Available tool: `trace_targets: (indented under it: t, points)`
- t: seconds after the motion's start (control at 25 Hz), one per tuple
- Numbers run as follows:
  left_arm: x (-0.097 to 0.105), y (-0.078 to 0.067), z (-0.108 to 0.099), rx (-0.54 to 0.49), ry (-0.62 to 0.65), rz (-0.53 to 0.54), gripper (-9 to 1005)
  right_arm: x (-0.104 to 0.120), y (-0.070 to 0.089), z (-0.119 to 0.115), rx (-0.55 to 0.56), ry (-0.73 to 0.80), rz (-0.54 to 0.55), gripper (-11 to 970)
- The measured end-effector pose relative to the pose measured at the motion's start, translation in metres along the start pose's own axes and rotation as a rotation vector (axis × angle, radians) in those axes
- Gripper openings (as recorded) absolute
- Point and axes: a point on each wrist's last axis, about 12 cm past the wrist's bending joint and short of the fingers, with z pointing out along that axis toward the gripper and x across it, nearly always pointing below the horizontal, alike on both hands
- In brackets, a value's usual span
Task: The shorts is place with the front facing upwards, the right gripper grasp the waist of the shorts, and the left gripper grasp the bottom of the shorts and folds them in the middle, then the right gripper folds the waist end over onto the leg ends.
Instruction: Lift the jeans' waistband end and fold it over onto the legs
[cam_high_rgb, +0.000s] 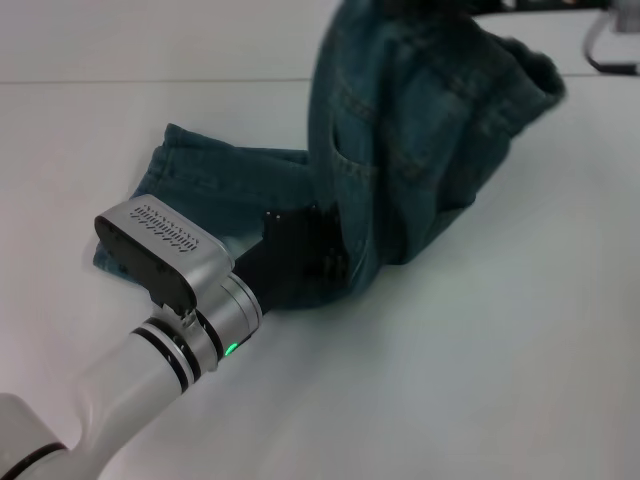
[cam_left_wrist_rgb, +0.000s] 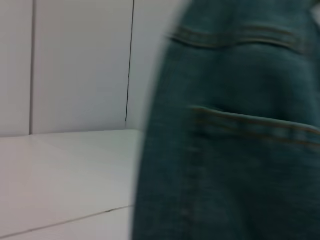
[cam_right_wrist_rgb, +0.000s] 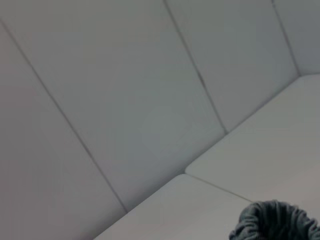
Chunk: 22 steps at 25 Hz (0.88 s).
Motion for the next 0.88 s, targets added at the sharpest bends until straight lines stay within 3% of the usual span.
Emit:
trace_targets:
  t: [0.24,0.56,0.68,0.88]
  points:
    - [0.002,-0.010,-0.001,0.019,0.003,-0.034,0,-0.026,0.031,0.065,-0.057,0.085,-0.119,107]
    - [0.005,-0.014,-0.003,0.022,0.009,-0.052,1,-0.012,0.048,0.130,-0.068,0.216,-0.226,106]
    - [0.006,-0.014,-0.005,0.017,0.009,-0.058,0,-0.008,0.053,0.143,-0.063,0.259,-0.275,106]
    - [0.010,-0.011,-0.015,-0.023,-0.016,-0.081,0,-0.006,0.053,0.145,-0.054,0.265,-0.280,106]
